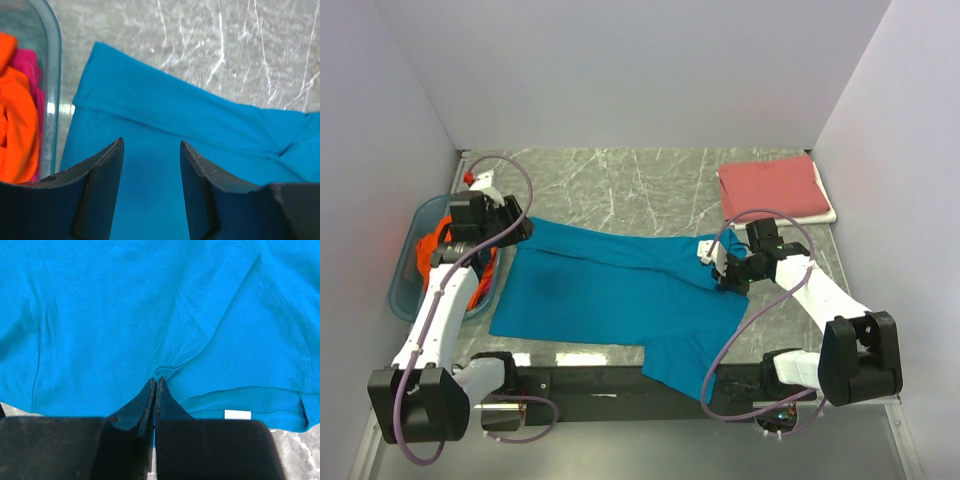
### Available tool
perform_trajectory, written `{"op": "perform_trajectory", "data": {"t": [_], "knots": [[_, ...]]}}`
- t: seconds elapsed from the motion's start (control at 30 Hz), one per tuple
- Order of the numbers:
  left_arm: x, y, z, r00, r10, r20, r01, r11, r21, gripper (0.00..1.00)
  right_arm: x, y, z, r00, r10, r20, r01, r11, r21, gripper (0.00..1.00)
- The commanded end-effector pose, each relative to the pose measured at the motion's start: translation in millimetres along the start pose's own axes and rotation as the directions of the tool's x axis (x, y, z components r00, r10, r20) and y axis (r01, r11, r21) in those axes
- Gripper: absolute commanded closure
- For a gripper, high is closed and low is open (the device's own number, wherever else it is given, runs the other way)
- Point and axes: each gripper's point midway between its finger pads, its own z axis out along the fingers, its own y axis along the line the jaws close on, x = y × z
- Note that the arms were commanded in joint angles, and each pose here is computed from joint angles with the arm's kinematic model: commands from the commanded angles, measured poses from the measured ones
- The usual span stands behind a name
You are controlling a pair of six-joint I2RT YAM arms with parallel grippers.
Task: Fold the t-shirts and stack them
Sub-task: Fold the tshirt
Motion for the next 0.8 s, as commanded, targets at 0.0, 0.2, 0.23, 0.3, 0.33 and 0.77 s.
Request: {"op": "perform_trajectory", "data": {"t": [0.0,0.2,0.23,0.3,0.33,0.77], "knots": [[-5.2,-8.6,-9.2,0.998,0.032,0.055,-0.035,0.998,0.053,0.46,-10.0,-3.0,-8.1,1.000,-0.013,0.009,0.013,1.000,0.014,1.00],[14.4,-2.4,-6.9,0.998,0.045,0.033,-0.046,0.998,0.051,0.46,-19.9,2.4,-12.8,0.999,-0.032,0.032,0.031,0.999,0.015,1.00],[16.1,-1.8,-6.6,0.999,0.045,0.029,-0.047,0.998,0.049,0.46,-21.4,2.8,-12.9,0.999,-0.035,0.037,0.035,0.999,0.015,1.00],[16.8,-2.5,-6.7,0.998,0.050,0.026,-0.051,0.997,0.055,0.46,-22.3,5.6,-12.5,0.999,-0.036,0.038,0.035,0.999,0.011,1.00],[17.1,-2.8,-6.3,0.998,0.050,0.027,-0.052,0.997,0.058,0.46,-22.3,5.6,-12.4,0.999,-0.039,0.037,0.038,0.999,0.011,1.00],[19.0,-3.6,-8.2,0.998,0.049,0.029,-0.051,0.997,0.066,0.46,-23.3,13.8,-6.7,0.998,-0.051,0.031,0.051,0.999,-0.007,1.00]]}}
